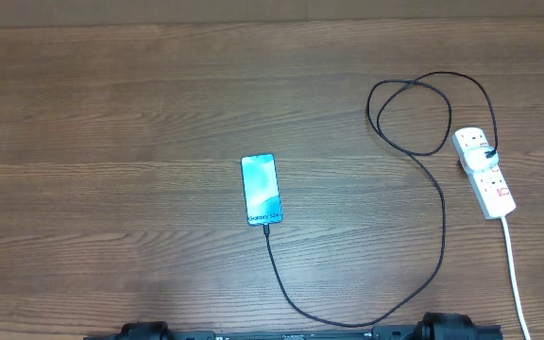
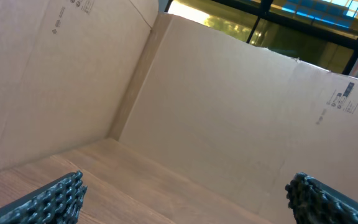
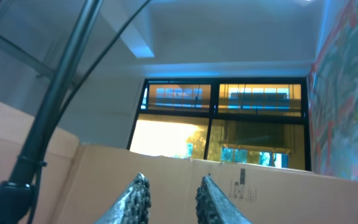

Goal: Plug charger to phone and switch on socket

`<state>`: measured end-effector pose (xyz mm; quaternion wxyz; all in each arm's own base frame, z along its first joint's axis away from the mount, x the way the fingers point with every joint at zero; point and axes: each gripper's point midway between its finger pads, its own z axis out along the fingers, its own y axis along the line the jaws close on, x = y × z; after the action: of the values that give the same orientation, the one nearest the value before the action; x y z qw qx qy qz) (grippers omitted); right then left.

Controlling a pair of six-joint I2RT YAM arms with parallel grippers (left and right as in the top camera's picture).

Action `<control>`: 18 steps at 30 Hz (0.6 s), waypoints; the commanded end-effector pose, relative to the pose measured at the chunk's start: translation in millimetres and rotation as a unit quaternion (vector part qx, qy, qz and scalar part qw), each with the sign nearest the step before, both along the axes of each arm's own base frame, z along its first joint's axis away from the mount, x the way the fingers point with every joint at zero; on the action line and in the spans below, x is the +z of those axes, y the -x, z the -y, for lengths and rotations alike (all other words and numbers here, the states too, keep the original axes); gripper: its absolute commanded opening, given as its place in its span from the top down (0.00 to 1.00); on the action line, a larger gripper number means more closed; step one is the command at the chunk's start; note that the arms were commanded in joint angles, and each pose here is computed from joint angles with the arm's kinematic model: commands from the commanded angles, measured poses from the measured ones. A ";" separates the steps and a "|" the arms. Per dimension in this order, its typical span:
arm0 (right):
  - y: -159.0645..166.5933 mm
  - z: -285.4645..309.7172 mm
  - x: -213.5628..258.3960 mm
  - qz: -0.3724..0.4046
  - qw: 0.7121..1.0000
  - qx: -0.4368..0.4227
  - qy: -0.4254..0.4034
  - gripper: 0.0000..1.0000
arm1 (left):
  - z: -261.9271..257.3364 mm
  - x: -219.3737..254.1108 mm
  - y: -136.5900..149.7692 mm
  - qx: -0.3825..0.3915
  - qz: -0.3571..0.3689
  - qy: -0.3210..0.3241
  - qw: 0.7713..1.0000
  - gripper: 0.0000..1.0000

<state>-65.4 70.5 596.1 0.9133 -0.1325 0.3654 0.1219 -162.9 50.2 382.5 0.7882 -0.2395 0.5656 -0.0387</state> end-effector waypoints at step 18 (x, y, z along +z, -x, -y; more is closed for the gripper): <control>65.4 49.2 -16.6 0.089 0.987 -0.080 -0.104 0.20 | 1.2 -0.6 1.1 0.008 -0.001 -0.006 1.000 0.01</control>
<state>-116.6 35.1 582.9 0.9495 -0.0526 0.2976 0.0838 -162.9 50.2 382.5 0.7882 -0.2394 0.5656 -0.0389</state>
